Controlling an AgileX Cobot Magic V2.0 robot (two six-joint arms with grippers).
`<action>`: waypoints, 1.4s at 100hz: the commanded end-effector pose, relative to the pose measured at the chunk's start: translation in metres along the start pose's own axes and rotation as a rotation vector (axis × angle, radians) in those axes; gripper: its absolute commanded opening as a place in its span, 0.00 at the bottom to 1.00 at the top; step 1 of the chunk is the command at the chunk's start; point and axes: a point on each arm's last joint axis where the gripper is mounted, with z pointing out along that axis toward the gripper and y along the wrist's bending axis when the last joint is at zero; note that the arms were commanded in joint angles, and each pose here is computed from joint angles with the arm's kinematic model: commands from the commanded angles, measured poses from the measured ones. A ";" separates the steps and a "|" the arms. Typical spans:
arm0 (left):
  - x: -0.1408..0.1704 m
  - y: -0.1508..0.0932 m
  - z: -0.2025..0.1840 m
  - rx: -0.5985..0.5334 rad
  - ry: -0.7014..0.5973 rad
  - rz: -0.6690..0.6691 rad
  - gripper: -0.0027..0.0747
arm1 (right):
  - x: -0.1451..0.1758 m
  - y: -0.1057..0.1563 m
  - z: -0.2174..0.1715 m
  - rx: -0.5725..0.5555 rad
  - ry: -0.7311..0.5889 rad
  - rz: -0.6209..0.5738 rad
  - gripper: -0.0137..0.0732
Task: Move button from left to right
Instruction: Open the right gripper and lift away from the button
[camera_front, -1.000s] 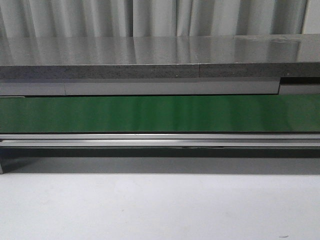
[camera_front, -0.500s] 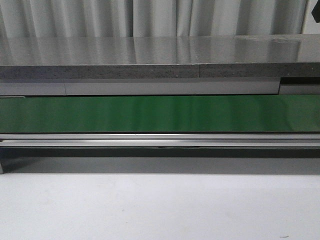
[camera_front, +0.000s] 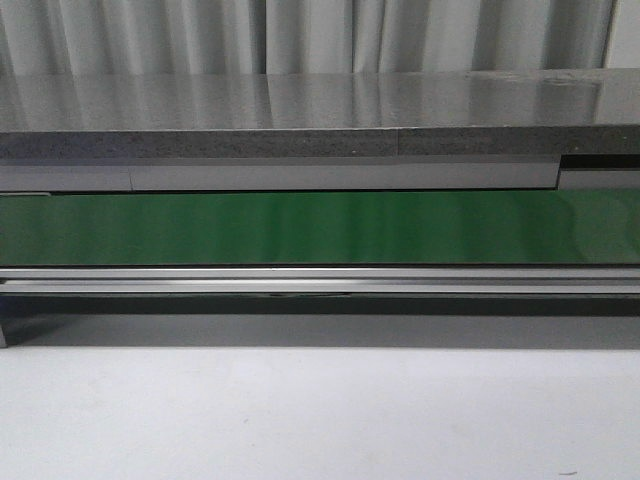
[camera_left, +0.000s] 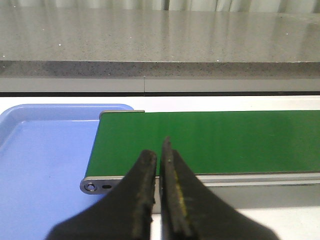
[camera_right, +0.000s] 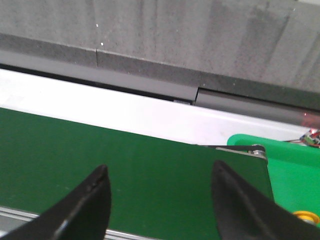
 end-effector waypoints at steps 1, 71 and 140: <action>-0.016 0.001 -0.002 -0.006 -0.100 -0.015 0.04 | -0.008 0.001 -0.021 0.003 -0.096 0.007 0.54; -0.016 0.001 -0.002 -0.006 -0.100 -0.015 0.04 | 0.003 0.009 -0.052 -0.040 -0.125 -0.010 0.08; -0.016 0.001 -0.002 -0.006 -0.100 -0.015 0.04 | 0.013 0.007 -0.049 -0.003 -0.164 -0.001 0.08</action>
